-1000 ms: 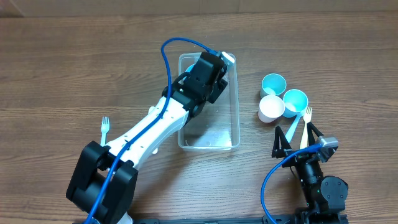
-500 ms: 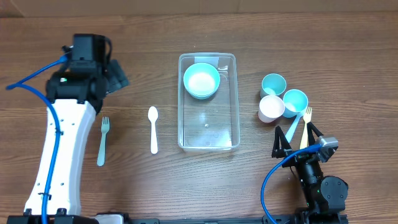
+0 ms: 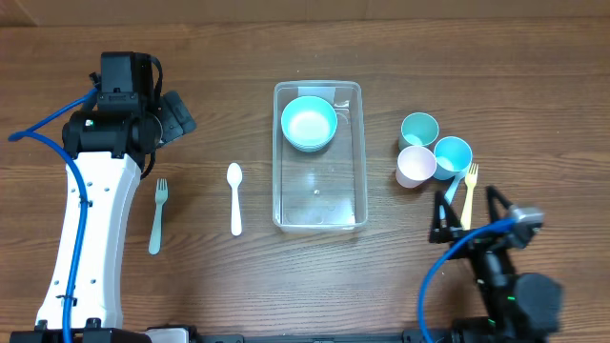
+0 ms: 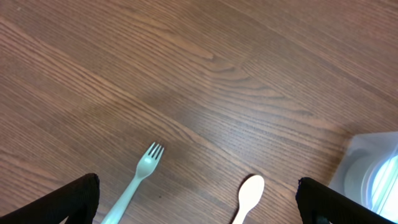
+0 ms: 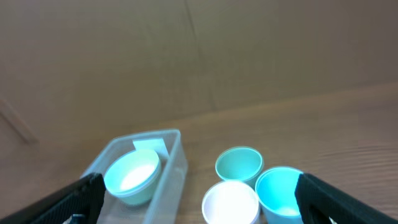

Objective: Pack container

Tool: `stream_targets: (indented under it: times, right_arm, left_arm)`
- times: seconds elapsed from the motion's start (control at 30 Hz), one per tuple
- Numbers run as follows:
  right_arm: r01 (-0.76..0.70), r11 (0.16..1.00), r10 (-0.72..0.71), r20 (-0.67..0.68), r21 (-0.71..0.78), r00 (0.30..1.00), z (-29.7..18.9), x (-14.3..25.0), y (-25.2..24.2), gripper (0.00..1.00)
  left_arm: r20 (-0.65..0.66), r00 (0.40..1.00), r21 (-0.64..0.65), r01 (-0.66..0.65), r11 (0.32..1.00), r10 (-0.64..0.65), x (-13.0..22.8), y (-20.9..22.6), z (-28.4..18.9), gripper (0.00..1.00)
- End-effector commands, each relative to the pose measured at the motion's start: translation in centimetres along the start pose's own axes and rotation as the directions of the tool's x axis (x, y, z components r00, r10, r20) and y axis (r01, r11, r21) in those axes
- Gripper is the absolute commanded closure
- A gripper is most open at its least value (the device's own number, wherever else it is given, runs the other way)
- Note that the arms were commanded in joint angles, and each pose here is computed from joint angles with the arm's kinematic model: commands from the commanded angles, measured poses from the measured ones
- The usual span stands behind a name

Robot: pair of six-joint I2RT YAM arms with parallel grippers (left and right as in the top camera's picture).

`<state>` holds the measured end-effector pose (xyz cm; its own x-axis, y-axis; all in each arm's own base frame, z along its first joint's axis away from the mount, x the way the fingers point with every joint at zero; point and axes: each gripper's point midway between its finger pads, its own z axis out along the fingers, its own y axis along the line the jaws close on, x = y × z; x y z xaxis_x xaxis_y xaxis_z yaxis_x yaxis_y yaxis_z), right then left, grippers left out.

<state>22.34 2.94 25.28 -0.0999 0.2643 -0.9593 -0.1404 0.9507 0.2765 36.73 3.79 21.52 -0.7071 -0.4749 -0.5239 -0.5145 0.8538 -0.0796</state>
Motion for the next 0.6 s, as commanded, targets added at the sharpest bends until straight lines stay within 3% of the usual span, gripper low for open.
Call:
stream_targets:
  times: [0.0, 0.03, 0.1, 0.23, 0.4, 0.57]
  right_arm:
    - [0.020, 0.997, -0.011, -0.117, 0.077, 0.993, -0.5, -5.0, 0.7, 0.00]
    - [0.017, 0.993, 0.015, -0.268, 0.117, 0.963, 0.7, -4.8, 0.4, 0.00]
    - [0.029, 0.987, 0.045, -0.438, 0.160, 0.898, 2.4, -4.0, 0.0, 0.00]
    - [0.065, 0.968, 0.138, -0.730, 0.243, 0.669, 5.9, -0.5, -1.5, 0.00]
    - [0.299, 0.863, 0.204, -0.821, 0.408, 0.533, 8.4, 3.7, -8.2, 0.00]
    - [0.250, 0.838, 0.312, -0.802, 0.485, 0.509, 10.3, 5.9, -11.8, 0.00]
  left_arm:
    - [-0.002, 1.000, 0.007, 0.022, 1.000, -0.022, -0.1, -0.2, 0.1, 0.00]
    - [-0.002, 1.000, 0.007, 0.022, 1.000, -0.022, -0.1, -0.2, 0.1, 0.00]
    - [-0.002, 1.000, 0.007, 0.022, 1.000, -0.022, -0.1, -0.2, 0.1, 0.00]
    - [-0.002, 1.000, 0.007, 0.023, 1.000, -0.023, -0.2, -0.2, 0.1, 0.00]
    - [-0.002, 1.000, 0.007, 0.022, 1.000, -0.022, -0.1, -0.2, 0.1, 0.00]
    - [-0.001, 1.000, 0.007, 0.022, 1.000, -0.022, -0.2, -0.2, 0.1, 0.00]
